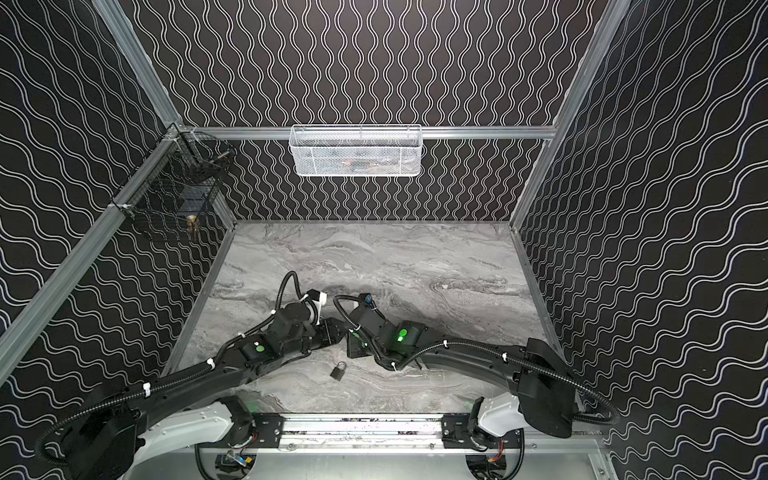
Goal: Unlock with the key
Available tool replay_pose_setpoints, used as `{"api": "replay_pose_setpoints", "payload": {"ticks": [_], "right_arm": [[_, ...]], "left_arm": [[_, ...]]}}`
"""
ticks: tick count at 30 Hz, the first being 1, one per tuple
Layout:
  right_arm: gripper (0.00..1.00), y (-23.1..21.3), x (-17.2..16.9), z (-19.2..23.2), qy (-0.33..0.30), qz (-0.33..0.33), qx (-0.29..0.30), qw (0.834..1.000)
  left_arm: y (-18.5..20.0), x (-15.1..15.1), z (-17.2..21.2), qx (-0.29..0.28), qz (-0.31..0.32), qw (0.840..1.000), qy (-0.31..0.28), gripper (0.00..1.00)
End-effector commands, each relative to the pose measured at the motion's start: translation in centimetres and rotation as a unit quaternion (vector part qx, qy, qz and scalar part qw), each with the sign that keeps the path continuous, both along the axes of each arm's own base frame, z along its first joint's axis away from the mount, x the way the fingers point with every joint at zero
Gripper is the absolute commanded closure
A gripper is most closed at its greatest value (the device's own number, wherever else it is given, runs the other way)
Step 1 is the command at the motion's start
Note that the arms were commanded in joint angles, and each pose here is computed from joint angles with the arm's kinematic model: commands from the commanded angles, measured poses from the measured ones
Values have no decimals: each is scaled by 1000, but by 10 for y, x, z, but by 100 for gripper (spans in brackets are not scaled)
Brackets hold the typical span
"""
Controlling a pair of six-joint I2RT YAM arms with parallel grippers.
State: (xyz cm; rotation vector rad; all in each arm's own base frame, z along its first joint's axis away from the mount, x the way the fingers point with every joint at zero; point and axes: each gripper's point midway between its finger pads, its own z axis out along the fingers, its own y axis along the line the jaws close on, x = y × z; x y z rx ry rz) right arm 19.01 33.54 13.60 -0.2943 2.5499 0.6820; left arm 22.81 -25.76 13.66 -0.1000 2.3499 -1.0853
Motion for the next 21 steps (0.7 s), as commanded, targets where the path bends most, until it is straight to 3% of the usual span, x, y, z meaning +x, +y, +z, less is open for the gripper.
{"api": "replay_pose_setpoints", "payload": {"ticks": [1,16,18,21], "right_arm": [[100,4,6,9,-17,-5,14,1000],[100,7,8,9,-18,-7,16,1000],[100,8,8,8,-17,-7,16,1000],[100,8,8,7,-16,-8,13,1000]], "left_arm": [[0,1,3,-12,7,1000,-5,74],[-8,-1,7,-36,-2,999,-2,79],[-8,-1,6,-33,-2,999,-2,86],[-7,-1,6,-31,-2,1000,-4,87]]}}
